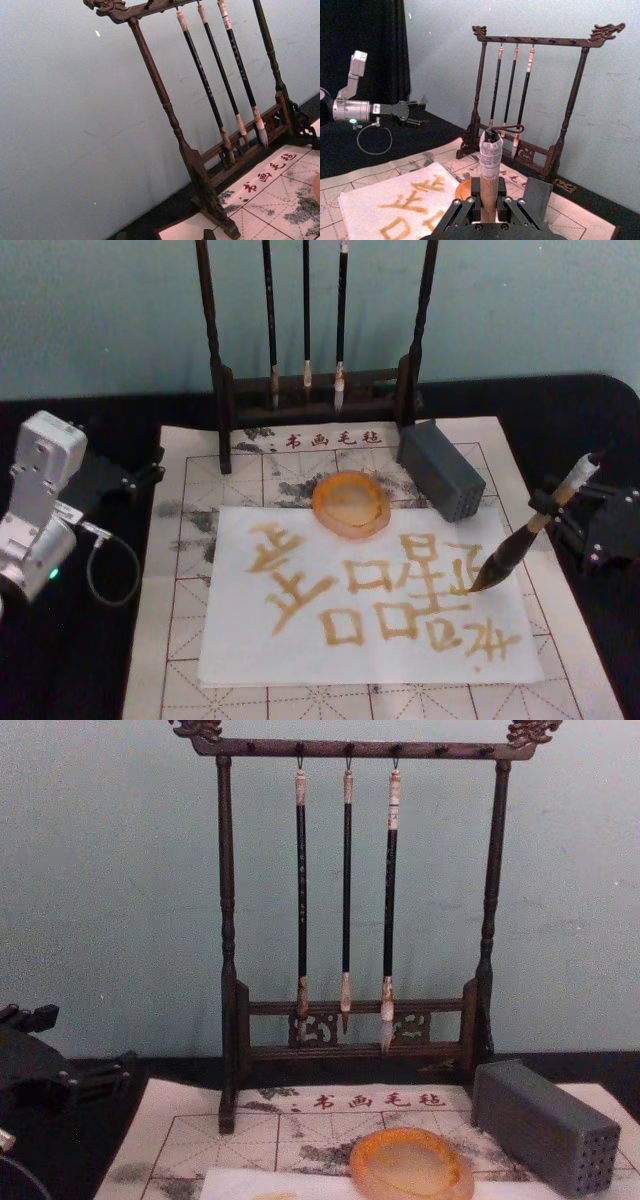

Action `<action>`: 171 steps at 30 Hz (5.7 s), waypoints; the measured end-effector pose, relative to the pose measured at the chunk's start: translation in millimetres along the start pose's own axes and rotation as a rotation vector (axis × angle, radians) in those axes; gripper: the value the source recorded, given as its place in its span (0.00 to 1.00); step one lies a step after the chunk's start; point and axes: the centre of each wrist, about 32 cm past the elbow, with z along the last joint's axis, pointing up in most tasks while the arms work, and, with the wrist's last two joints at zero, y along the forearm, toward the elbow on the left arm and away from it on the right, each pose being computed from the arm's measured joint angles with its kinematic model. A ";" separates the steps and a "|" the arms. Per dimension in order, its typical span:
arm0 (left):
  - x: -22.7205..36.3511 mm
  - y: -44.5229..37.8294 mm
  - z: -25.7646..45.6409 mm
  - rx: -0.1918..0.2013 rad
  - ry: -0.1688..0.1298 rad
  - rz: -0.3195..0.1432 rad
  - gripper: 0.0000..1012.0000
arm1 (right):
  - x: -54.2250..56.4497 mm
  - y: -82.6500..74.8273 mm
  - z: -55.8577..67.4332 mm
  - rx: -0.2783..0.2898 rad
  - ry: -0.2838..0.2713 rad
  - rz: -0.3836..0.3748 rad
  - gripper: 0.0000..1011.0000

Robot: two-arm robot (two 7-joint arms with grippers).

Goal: Pick up the brush from the inkstone, write on the paper, then place the brush back to its original position.

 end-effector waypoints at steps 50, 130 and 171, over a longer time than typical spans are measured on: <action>0.0 0.0 0.0 0.000 0.000 0.000 0.99 | 5.3 5.5 26.3 0.128 0.064 -0.105 0.19; 0.0 0.0 0.0 0.000 0.000 0.000 0.99 | 14.3 183.9 -2.1 -0.027 1.059 -0.547 0.19; 0.0 0.0 0.0 0.000 0.000 0.000 0.99 | 7.3 190.0 -13.8 -0.047 1.066 -0.592 0.19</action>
